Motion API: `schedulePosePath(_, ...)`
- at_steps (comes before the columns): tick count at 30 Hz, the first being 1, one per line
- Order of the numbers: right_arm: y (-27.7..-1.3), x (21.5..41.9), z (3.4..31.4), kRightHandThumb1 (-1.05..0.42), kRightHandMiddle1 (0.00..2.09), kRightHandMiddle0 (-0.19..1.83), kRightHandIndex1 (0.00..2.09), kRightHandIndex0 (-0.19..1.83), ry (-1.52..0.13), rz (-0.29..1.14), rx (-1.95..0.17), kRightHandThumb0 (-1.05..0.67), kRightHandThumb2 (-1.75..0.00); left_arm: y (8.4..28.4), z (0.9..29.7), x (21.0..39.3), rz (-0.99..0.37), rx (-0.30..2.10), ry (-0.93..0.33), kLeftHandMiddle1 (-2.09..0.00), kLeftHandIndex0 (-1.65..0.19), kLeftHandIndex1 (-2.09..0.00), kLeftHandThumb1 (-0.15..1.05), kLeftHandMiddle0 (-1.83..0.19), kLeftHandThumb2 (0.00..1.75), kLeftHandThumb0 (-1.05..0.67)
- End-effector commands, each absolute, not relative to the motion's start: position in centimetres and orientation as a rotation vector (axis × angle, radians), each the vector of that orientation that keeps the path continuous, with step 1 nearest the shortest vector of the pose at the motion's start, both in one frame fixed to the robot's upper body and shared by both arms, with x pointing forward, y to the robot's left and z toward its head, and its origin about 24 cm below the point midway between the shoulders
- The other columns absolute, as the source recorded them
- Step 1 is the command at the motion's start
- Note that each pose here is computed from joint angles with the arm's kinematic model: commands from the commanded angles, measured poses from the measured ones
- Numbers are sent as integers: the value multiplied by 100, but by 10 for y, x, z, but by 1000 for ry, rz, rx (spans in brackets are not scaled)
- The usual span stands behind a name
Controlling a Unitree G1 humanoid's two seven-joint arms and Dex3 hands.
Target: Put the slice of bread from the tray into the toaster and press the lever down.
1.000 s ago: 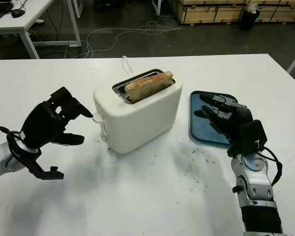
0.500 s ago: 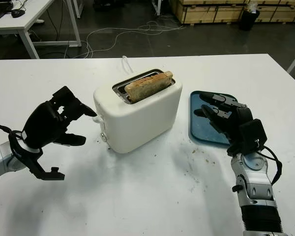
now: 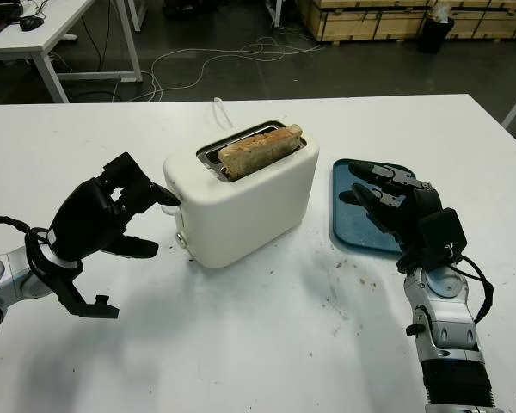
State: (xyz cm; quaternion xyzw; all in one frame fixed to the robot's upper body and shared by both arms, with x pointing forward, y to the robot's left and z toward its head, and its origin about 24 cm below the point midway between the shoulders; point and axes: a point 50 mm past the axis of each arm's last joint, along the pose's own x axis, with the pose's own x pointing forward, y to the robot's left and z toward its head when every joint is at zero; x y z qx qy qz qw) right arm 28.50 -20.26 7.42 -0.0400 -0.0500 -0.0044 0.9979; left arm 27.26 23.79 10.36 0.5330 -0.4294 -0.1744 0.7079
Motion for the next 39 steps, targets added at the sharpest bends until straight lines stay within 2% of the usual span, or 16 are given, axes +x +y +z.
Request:
schedulePosePath(1, -201, 287, 75, -92, 0, 104, 58, 90, -97, -9, -75, -48, -11, 240, 107, 275, -385, 1198, -950, -175, 0, -149, 92, 0, 97, -93)
schedulePosePath(10, -201, 286, 75, -92, 0, 105, 58, 90, -103, -7, -68, -49, -10, 242, 106, 276, -384, 1227, -922, -175, 0, -161, 92, -8, 101, -95)
schedulePosePath(39, -199, 284, 74, -92, 0, 104, 57, 89, -124, 10, -62, -49, -10, 237, 96, 276, -352, 1165, -903, -175, 0, -156, 92, -13, 96, -94)
